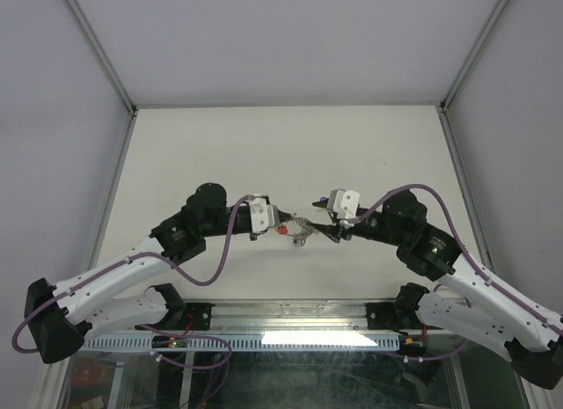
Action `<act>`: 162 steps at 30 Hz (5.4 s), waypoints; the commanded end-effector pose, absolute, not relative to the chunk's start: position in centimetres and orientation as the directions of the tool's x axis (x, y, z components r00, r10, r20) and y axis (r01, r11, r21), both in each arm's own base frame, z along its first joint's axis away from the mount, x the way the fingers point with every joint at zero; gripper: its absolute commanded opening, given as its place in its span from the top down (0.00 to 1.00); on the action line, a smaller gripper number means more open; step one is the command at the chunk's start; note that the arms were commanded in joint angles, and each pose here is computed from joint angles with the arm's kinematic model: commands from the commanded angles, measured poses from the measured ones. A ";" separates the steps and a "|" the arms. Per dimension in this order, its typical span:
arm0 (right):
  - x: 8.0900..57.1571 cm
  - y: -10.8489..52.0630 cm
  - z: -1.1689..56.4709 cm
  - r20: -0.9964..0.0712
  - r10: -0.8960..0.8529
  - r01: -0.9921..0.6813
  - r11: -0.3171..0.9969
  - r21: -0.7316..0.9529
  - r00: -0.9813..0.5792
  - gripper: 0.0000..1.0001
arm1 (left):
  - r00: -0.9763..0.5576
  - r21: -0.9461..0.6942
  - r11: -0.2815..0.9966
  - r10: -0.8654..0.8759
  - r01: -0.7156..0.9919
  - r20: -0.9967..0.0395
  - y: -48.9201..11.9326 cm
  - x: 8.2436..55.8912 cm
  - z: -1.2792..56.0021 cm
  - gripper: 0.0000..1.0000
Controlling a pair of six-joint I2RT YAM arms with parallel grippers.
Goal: Put the keys on the keyring
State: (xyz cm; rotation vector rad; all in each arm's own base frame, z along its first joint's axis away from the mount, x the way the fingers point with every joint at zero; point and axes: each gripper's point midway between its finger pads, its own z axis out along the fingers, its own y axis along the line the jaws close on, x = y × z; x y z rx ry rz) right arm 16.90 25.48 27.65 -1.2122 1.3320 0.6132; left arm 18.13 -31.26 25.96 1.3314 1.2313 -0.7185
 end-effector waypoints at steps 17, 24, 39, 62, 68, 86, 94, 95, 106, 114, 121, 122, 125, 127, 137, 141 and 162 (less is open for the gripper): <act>11.6 28.4 27.8 -0.892 -0.171 -0.908 -0.083 -0.410 0.419 0.70 | 0.590 0.592 -0.072 -0.049 0.802 -0.806 -31.0 11.7 29.0 1.00; 11.5 29.0 28.1 -0.900 -0.152 -0.913 -0.084 -0.400 0.409 0.72 | 0.586 0.588 -0.078 -0.050 0.805 -0.809 -31.0 11.6 28.9 1.00; 11.4 29.0 27.8 -0.881 -0.187 -0.900 -0.095 -0.425 0.435 0.74 | 0.585 0.586 -0.074 -0.034 0.807 -0.810 -31.0 11.8 28.9 1.00; 11.7 28.4 28.8 -0.871 -0.201 -0.893 -0.071 -0.444 0.449 0.75 | 0.575 0.575 -0.072 -0.027 0.815 -0.818 -31.2 12.1 29.0 1.00; 11.6 29.1 28.8 -0.880 -0.176 -0.897 -0.083 -0.434 0.442 0.76 | 0.571 0.571 -0.074 -0.023 0.818 -0.821 -31.2 12.1 28.9 1.00; 11.6 29.8 26.7 -0.887 -0.214 -0.912 -0.129 -0.390 0.410 0.85 | 0.568 0.568 -0.074 -0.023 0.820 -0.823 -31.3 12.2 29.0 1.00; 12.7 29.2 26.7 -0.876 -0.254 -0.911 -0.069 -0.407 0.410 1.00 | 0.536 0.536 -0.021 0.000 0.844 -0.844 -31.0 12.9 29.2 0.79; 12.8 29.1 26.9 -0.877 -0.251 -0.910 -0.048 -0.413 0.411 1.00 | 0.526 0.526 -0.011 0.004 0.850 -0.850 -30.9 12.9 29.2 0.74; 15.0 28.3 25.5 -0.961 -0.275 -0.962 0.252 -0.106 0.033 1.00 | 0.262 0.254 0.279 0.010 0.926 -0.965 -28.0 14.9 27.6 0.63; 16.2 28.7 25.2 -0.961 -0.234 -0.925 0.376 0.050 -0.146 1.00 | 0.000 -0.025 0.475 -0.053 0.879 -0.999 -27.1 17.7 26.7 0.63; 16.1 28.9 25.7 -0.988 -0.157 -0.941 0.334 -0.061 0.008 1.00 | -0.186 -0.217 0.573 -0.113 0.790 -0.976 -27.3 19.7 25.0 0.63; 16.1 29.0 25.8 -0.987 -0.154 -0.943 0.321 -0.088 0.040 1.00 | -0.191 -0.220 0.569 -0.110 0.792 -0.975 -27.5 19.7 24.8 0.62; 15.7 29.4 26.1 -0.983 -0.120 -0.947 0.273 -0.170 0.142 1.00 | -0.182 -0.226 0.537 -0.134 0.813 -0.974 -27.9 19.2 24.8 0.56; 15.4 29.6 26.3 -0.969 -0.092 -0.940 0.238 -0.244 0.228 1.00 | -0.173 -0.235 0.525 -0.165 0.818 -0.971 -27.8 19.0 25.0 0.46; 14.3 29.5 28.3 -0.789 0.024 -0.777 0.193 -0.599 0.614 1.00 | -0.037 -0.146 0.534 -0.209 0.833 -0.977 -25.8 18.1 25.2 0.01; 14.2 29.5 29.8 -0.716 0.024 -0.707 0.179 -0.684 0.698 1.00 | 0.045 -0.102 0.553 -0.247 0.827 -0.968 -24.8 17.9 26.6 0.01; 14.3 30.2 31.5 -0.775 -0.111 -0.778 0.026 -0.628 0.622 1.00 | 0.174 0.057 0.520 -0.179 0.852 -0.968 -25.5 17.6 28.8 0.35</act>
